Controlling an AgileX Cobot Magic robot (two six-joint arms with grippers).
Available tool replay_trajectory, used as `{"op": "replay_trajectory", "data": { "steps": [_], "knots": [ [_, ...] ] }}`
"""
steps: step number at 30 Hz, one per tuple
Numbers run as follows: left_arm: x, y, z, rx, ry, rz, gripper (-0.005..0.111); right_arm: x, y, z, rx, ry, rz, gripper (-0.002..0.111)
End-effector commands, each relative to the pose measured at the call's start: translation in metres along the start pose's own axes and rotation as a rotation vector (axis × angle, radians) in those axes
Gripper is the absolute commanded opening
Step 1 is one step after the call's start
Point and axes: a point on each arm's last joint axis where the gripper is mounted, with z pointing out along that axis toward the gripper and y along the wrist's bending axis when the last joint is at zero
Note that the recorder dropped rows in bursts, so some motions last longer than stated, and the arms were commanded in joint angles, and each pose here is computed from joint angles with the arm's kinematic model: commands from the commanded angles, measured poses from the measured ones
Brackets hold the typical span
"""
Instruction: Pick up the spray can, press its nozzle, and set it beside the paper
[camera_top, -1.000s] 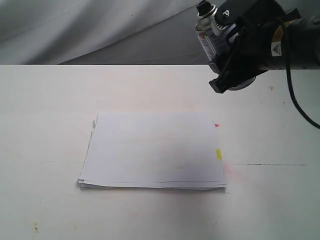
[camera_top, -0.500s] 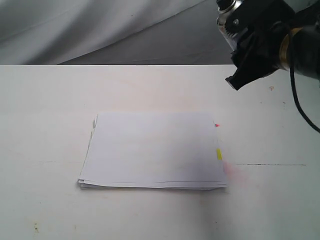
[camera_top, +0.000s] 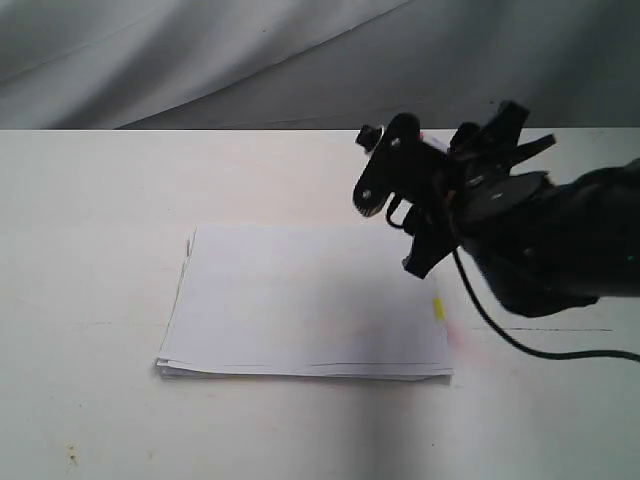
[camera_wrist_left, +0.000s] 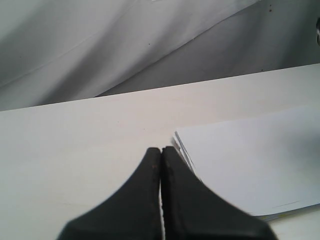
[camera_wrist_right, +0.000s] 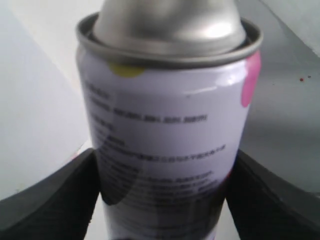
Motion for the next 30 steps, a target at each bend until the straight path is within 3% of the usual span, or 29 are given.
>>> {"op": "replay_trajectory", "data": {
  "steps": [1, 5, 12, 18, 30],
  "knots": [
    [0.0, 0.0, 0.0, 0.003, -0.01, -0.002, 0.0, 0.002, 0.019, 0.013, 0.056, 0.063, -0.092, 0.0],
    [0.0, 0.0, 0.0, 0.003, -0.01, -0.004, 0.0, 0.005, 0.034, 0.02, 0.035, 0.084, -0.128, 0.0],
    [0.0, 0.0, 0.0, 0.003, -0.01, -0.004, 0.0, -0.001, 0.035, 0.014, 0.03, 0.058, -0.126, 0.0],
    [0.0, 0.0, 0.0, 0.003, -0.01, 0.0, 0.0, -0.008, 0.038, 0.008, -0.058, -0.01, -0.086, 0.0],
    [0.0, 0.0, 0.0, 0.003, -0.01, -0.002, 0.0, -0.011, 0.039, 0.005, -0.056, -0.023, -0.123, 0.0]
  ]
}}
